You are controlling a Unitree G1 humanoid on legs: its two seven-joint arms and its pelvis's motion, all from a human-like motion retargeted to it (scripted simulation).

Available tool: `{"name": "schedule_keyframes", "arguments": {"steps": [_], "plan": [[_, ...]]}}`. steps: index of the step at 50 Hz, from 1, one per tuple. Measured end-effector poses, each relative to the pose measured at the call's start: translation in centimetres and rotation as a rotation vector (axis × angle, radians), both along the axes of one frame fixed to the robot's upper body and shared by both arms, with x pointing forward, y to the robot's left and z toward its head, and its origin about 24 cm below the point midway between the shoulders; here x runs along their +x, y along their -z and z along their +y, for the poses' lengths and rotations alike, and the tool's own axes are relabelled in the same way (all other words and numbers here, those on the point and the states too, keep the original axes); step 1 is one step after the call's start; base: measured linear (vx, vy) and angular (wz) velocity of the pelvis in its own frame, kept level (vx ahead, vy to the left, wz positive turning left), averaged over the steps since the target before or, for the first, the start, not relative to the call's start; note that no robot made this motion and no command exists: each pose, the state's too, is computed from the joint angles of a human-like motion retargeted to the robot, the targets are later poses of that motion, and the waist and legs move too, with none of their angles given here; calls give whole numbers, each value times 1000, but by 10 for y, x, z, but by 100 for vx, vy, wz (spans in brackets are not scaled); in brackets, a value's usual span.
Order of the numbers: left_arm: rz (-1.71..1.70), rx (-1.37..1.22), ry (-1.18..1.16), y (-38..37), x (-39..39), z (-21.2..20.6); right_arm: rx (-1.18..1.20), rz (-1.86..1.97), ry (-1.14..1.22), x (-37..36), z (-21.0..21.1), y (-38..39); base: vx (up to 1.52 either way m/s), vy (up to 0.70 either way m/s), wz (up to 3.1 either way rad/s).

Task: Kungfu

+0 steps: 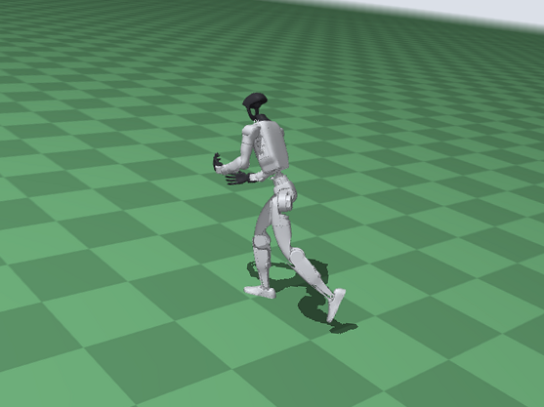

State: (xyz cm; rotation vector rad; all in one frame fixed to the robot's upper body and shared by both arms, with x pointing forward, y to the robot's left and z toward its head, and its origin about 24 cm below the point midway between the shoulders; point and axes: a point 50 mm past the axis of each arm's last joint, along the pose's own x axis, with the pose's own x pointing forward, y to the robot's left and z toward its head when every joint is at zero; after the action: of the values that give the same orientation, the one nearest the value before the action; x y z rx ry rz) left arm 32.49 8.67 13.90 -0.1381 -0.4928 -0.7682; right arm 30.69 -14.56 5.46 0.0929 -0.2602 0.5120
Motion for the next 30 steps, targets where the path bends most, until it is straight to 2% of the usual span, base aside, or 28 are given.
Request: {"name": "schedule_keyframes", "arguments": {"steps": [5, 10, 16, 24, 27, 30], "plan": [[94, -309, 74, -20, 18, 7, 136, -146, 110, -3, -32, -42, 50, -38, -179], [61, -559, 82, -45, 23, -7, 336, -328, 199, -18, -50, -87, 60, -28, -176], [-17, -681, 212, -67, 11, -25, 567, -597, 273, -51, -56, -138, 68, 1, -317], [-98, -746, 379, -82, -9, -19, 871, -734, 150, -75, -51, -168, 63, 55, -427], [-84, -753, 427, -72, -18, -31, 922, -676, 100, -80, -56, -157, 65, 91, -82], [-104, -736, 418, -64, -18, -24, 975, -597, 40, -88, -43, -139, 12, 79, -164]]}}
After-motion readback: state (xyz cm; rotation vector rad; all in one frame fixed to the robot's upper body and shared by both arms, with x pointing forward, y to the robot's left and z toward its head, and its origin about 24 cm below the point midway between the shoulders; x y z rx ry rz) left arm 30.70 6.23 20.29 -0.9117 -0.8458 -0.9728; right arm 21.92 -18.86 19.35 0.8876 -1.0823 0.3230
